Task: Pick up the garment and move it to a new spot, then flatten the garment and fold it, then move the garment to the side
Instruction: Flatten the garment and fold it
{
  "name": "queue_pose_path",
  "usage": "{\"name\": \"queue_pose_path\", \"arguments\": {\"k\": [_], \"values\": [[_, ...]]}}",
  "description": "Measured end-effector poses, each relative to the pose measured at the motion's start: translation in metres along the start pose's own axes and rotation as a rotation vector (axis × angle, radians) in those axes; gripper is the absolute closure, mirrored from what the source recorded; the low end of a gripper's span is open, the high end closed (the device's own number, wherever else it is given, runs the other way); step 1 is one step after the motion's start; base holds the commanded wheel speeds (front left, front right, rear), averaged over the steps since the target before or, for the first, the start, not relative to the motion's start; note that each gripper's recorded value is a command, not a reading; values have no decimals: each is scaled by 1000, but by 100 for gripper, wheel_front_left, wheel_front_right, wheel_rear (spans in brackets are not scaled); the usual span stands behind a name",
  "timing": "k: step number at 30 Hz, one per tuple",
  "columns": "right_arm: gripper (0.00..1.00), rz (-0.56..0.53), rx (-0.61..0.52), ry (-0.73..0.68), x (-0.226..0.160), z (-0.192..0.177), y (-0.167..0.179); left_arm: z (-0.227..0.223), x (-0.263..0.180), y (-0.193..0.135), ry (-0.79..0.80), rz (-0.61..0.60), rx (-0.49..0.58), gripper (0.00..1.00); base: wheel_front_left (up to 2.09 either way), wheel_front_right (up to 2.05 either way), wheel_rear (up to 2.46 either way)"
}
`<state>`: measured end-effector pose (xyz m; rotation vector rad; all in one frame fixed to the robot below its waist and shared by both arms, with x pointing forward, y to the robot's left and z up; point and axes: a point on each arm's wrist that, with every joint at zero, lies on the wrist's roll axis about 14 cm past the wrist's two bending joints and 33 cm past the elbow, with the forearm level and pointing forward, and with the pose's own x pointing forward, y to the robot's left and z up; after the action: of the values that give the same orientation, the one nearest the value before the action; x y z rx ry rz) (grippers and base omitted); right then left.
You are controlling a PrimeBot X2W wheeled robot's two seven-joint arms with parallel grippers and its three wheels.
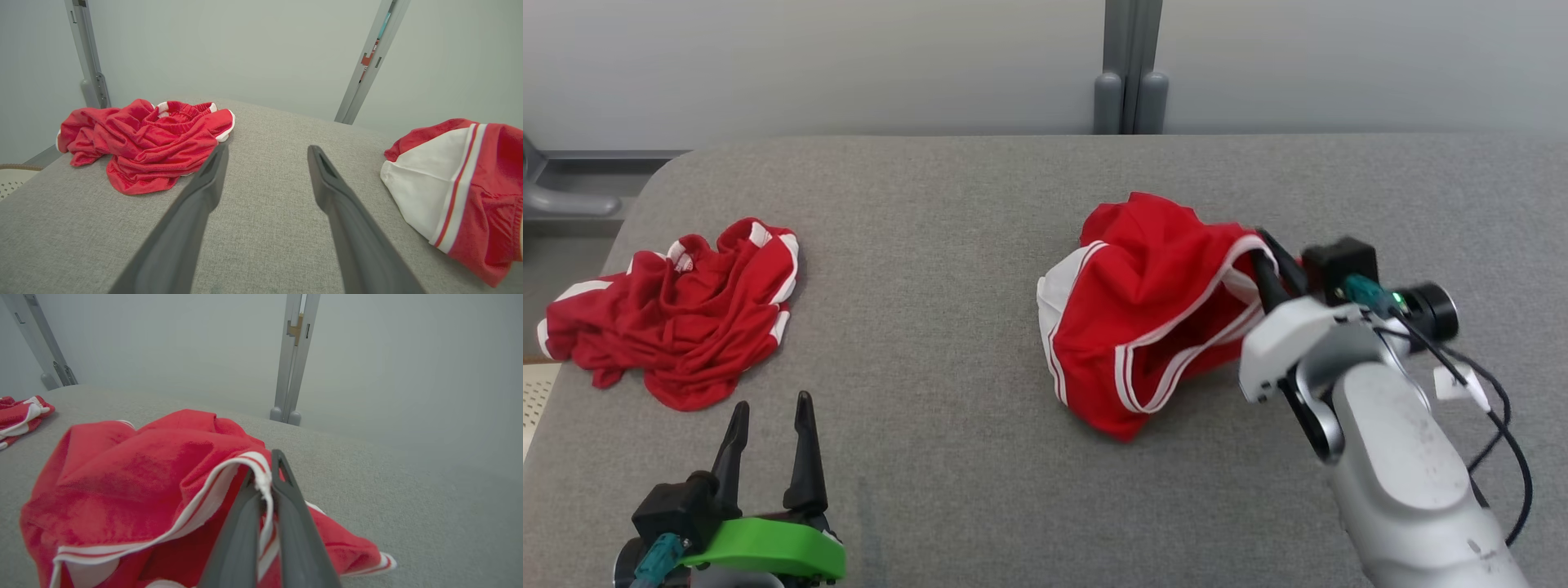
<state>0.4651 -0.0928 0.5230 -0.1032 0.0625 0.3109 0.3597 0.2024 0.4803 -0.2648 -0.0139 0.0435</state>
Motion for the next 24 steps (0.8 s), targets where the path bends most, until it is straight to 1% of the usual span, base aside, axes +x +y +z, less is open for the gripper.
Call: {"name": "queue_pose_path", "arguments": {"k": [5, 7, 9, 10, 11, 12, 14, 15, 18, 20, 22, 24], "values": [[100, 145, -100, -212, 31, 89, 43, 3, -1, 1, -9, 4, 4, 0, 0, 0, 0], [100, 209, -103, -290, 39, 122, 62, 2, -1, 2, -8, 6, 4, 0, 0, 0, 0], [100, 256, -112, -348, 45, 147, 76, 2, 0, 2, -8, 7, 4, 0, 0, 0, 0], [100, 283, -94, -394, 48, 165, 82, 3, 2, 1, -11, 6, 4, 0, 0, 0, 0], [100, 305, -111, -438, 51, 183, 89, 5, 4, 1, -18, 5, 4, 0, 0, 0, 0], [100, 329, -96, -485, 53, 202, 94, 7, 6, 1, -24, 4, 4, 0, 0, 0, 0], [100, 366, -130, -568, 55, 232, 106, 8, 8, 3, -26, 11, 5, 0, 0, 0, 0], [100, 378, -141, -615, 57, 248, 110, 8, 9, 5, -26, 17, 6, 0, 0, 0, 0], [100, 408, -153, -700, 60, 279, 119, 10, 11, 10, -29, 31, 8, 0, 0, 0, 0], [100, 411, -152, -751, 62, 297, 120, 8, 11, 14, -25, 42, 10, 0, 0, 0, 0], [100, 389, -117, -786, 66, 312, 111, 7, 10, 17, -20, 51, 12, 0, 0, 0, 0], [100, 358, -75, -781, 75, 312, 97, 6, 11, 20, -17, 60, 14, 0, 0, 0, 0]]}}
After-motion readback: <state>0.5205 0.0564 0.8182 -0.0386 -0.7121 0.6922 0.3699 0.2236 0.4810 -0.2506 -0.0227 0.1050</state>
